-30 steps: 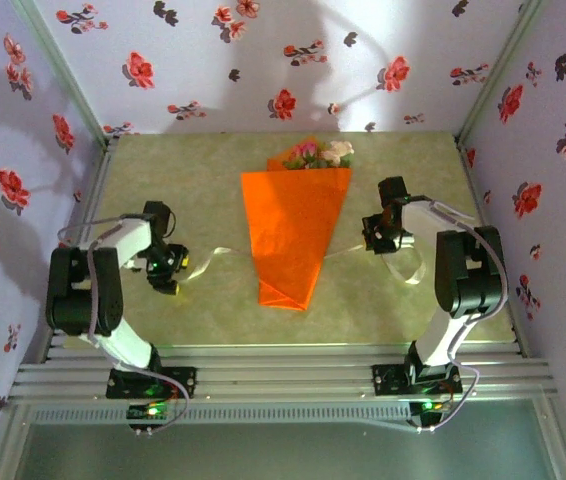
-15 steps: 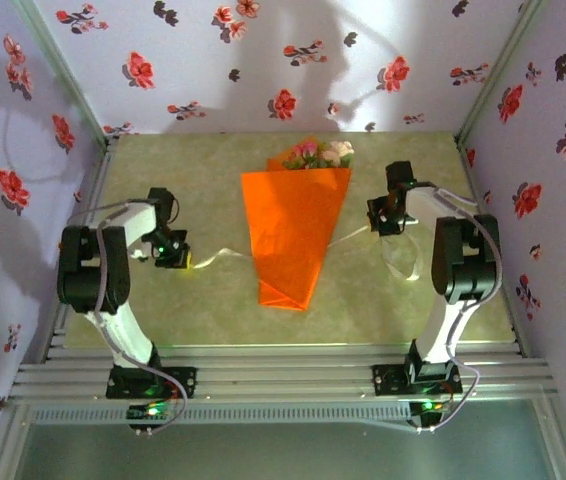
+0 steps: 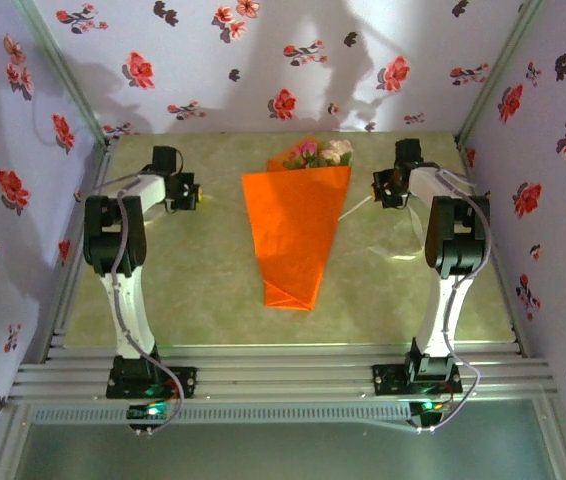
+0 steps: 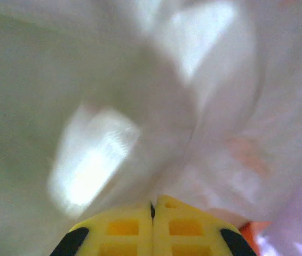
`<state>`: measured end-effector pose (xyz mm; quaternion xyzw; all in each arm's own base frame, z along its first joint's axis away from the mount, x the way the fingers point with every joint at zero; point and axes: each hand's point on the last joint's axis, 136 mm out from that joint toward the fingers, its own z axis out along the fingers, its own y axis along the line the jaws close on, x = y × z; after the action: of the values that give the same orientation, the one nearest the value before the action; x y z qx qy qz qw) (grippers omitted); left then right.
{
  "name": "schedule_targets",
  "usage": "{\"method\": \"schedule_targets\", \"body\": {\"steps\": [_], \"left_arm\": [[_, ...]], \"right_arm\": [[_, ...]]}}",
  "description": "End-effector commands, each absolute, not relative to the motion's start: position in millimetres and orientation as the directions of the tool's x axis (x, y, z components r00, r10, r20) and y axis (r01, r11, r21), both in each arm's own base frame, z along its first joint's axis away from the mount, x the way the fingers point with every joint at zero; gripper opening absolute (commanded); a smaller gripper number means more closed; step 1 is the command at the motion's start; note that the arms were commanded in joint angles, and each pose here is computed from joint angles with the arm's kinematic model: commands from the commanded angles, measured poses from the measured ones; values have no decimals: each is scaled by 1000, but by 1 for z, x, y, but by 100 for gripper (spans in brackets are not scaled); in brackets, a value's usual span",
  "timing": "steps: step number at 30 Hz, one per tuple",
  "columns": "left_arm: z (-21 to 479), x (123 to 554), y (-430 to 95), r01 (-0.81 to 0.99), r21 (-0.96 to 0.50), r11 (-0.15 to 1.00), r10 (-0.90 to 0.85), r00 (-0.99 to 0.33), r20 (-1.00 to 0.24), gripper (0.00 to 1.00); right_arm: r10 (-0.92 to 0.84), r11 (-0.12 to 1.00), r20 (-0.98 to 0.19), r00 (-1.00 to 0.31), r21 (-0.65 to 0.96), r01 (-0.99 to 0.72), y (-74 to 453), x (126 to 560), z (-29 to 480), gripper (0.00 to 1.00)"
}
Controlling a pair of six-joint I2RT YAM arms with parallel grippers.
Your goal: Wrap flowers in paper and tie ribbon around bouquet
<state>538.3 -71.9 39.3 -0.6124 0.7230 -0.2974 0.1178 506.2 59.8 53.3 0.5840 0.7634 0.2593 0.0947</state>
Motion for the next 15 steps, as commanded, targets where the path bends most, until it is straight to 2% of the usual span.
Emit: {"method": "schedule_targets", "body": {"steps": [1,6,12,15], "left_arm": [[78,581,-55,-717,-696,39,-967,-203,154,0],[83,564,-72,-737,-673,57,-949,-249,193,0],[79,498,-81,-811,-585,24,-948,-204,244,0],[84,454,-83,-874,-485,33,-951,-176,252,0]], "right_arm": [[936,184,177,-304,490,852,60,499,51,0],[936,188,180,-302,469,863,56,483,48,0],[932,257,142,-334,393,883,48,460,50,0],[936,284,116,-333,315,906,41,437,50,0]]}}
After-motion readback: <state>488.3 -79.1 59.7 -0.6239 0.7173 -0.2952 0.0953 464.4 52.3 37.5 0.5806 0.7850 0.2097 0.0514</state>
